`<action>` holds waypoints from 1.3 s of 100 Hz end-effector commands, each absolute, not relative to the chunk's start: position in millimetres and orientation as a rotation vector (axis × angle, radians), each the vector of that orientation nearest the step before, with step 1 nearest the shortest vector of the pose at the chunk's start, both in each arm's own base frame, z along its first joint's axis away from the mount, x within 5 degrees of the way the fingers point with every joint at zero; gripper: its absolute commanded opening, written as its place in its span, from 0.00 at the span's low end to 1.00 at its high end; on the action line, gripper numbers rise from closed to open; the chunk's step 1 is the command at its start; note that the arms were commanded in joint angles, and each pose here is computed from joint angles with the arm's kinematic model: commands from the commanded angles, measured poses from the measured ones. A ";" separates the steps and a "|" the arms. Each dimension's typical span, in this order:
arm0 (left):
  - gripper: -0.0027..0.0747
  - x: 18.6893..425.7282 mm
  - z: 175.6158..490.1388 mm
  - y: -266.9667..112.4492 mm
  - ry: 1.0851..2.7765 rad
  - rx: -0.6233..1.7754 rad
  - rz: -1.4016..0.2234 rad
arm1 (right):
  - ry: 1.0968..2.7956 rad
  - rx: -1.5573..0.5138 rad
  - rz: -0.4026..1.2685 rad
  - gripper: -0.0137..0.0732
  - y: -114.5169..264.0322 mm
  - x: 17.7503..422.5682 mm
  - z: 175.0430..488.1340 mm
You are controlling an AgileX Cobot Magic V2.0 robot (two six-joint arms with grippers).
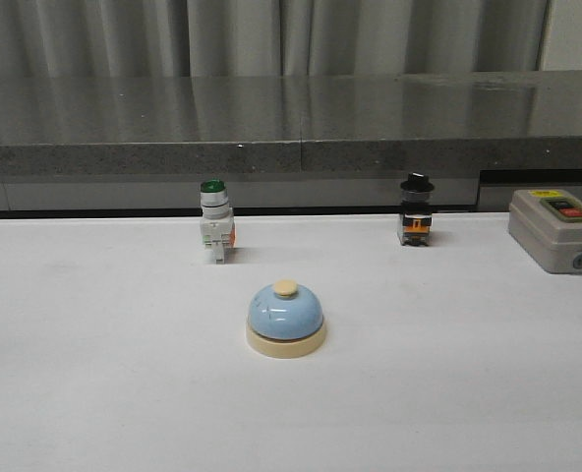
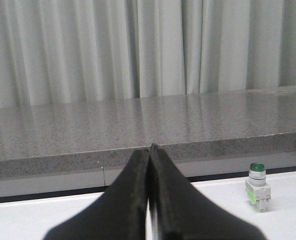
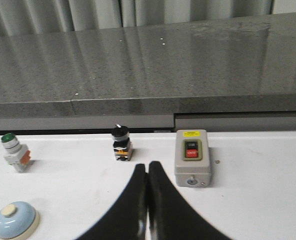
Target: Place and press bell with both arms
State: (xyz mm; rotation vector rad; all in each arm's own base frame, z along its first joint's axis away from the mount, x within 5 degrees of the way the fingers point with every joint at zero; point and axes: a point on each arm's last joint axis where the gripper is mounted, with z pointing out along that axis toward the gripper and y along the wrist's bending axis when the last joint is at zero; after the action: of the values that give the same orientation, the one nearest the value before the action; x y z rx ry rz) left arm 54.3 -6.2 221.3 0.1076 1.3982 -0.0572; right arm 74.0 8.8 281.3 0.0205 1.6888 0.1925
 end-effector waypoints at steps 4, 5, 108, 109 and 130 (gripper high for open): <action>0.01 53.3 211.3 -6.2 1.345 0.096 -0.069 | 1.545 0.047 0.152 0.08 4.4 65.6 283.9; 0.01 53.3 211.3 -6.2 1.345 0.096 -0.069 | 1.545 0.050 0.150 0.08 4.2 65.2 281.8; 0.01 53.4 211.2 -6.2 1.346 0.096 -0.069 | 1.401 0.073 0.169 0.08 2.6 53.4 217.6; 0.01 53.4 211.2 -6.2 1.346 0.096 -0.069 | 1.401 0.073 0.169 0.08 2.6 53.4 217.6; 0.01 53.4 211.2 -6.2 1.346 0.096 -0.069 | 1.401 0.073 0.169 0.08 2.6 53.4 217.6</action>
State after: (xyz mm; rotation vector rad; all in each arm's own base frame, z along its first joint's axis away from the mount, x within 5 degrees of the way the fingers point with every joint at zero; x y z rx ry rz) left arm 54.4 -6.2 221.3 0.1076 1.3984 -0.0572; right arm 56.7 3.2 201.9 0.0784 1.5258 0.1716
